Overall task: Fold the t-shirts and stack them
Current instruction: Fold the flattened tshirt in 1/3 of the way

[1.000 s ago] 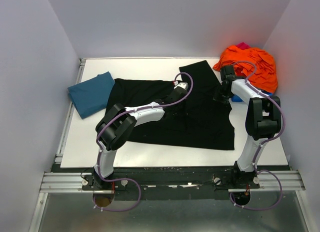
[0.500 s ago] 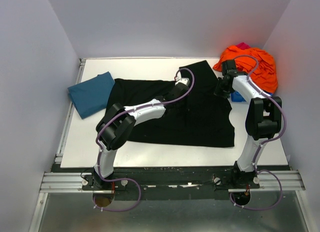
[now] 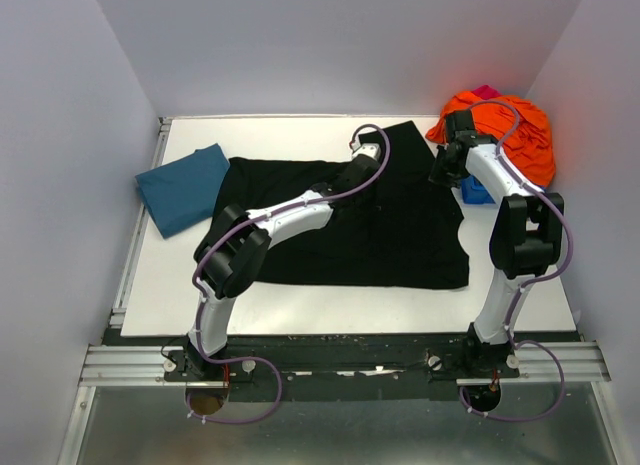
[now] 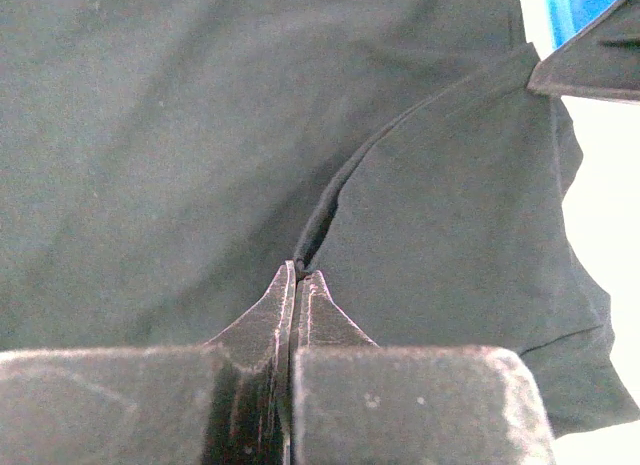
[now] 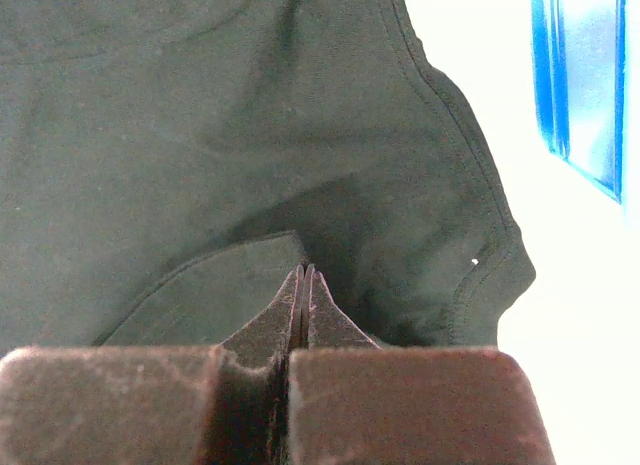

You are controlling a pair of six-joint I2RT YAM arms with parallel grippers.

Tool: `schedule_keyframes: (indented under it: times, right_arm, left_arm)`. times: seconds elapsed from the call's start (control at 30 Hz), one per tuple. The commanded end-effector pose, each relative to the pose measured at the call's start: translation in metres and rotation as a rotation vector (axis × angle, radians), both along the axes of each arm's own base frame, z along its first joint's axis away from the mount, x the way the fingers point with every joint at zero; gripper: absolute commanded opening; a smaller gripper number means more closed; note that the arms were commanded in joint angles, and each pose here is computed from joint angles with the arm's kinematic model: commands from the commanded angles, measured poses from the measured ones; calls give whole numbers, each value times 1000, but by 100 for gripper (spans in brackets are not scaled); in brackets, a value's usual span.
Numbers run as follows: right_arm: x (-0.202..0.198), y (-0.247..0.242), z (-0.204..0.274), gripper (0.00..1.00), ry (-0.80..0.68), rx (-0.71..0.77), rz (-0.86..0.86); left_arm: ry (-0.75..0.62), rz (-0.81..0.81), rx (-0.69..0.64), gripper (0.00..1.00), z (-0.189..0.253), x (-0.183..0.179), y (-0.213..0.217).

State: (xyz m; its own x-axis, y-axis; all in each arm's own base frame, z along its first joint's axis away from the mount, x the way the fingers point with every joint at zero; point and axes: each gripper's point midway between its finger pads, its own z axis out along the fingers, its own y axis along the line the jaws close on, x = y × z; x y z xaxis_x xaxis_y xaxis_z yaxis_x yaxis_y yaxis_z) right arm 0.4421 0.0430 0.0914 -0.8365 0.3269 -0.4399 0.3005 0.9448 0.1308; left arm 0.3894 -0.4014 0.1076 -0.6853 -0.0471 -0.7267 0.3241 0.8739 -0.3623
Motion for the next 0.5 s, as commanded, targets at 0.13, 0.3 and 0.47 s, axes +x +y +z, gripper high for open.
schedule_keyframes:
  times: [0.13,0.3,0.47]
  right_arm:
    - [3,-7,-1,1,15,-50,1]
    - [8,-6,-2,1,7,-44,0]
    - [14,-6,-6,9,5,-45,-9]
  left_arm:
    - [-64,29,22,0,19,17,-1]
    - [-48,25,38,0,8,20,-4]
    - [-15,33,57,0,-11,23,-5]
